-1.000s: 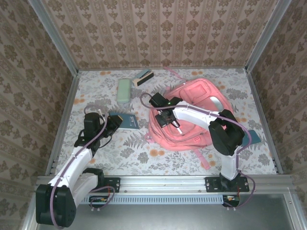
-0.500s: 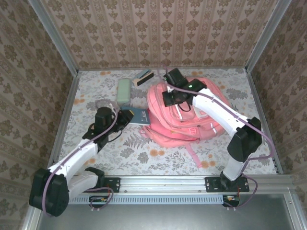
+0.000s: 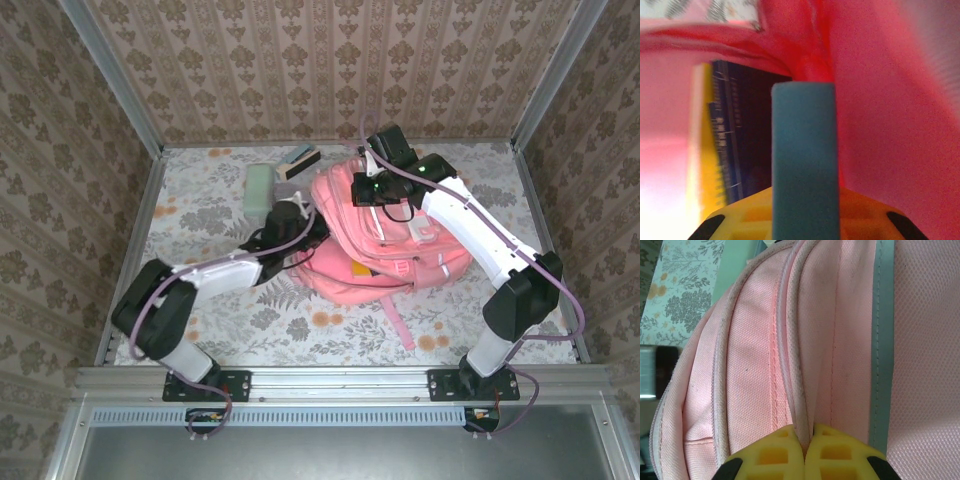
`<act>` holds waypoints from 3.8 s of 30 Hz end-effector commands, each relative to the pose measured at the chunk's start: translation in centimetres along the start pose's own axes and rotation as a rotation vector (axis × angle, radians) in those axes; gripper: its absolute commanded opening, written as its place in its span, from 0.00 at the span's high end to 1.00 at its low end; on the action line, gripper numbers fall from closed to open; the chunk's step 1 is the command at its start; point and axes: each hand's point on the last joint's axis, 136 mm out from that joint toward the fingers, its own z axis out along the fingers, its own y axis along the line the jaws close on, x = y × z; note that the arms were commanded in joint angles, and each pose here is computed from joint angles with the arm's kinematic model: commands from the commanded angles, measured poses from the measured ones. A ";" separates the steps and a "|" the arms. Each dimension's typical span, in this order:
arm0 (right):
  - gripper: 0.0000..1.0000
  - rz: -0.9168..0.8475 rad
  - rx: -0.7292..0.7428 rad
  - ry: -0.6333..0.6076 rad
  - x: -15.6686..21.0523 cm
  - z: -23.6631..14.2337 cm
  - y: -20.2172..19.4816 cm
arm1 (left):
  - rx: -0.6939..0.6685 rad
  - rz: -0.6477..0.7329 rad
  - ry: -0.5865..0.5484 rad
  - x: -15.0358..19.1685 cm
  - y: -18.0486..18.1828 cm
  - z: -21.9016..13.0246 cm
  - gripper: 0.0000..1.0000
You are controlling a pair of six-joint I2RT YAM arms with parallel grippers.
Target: Pack books, pencil case, and school supplies into a backpack
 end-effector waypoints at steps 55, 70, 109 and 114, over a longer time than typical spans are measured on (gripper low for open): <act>1.00 0.088 -0.213 -0.082 1.3 -3.6 0.9 | -0.457 0.443 -0.101 -20.7 6.9 0.0 0.15; 1.00 0.074 -0.203 -0.052 2.1 -3.1 1.2 | -0.356 0.254 -0.101 -28.4 12.8 9.7 0.16; 1.00 0.066 -0.240 -0.040 1.5 -0.9 1.0 | -0.736 0.344 0.098 -10.3 14.3 -5.9 0.22; 1.00 0.078 -0.246 -0.048 1.6 -1.2 1.0 | -0.846 0.562 0.193 -10.1 13.8 -4.7 0.35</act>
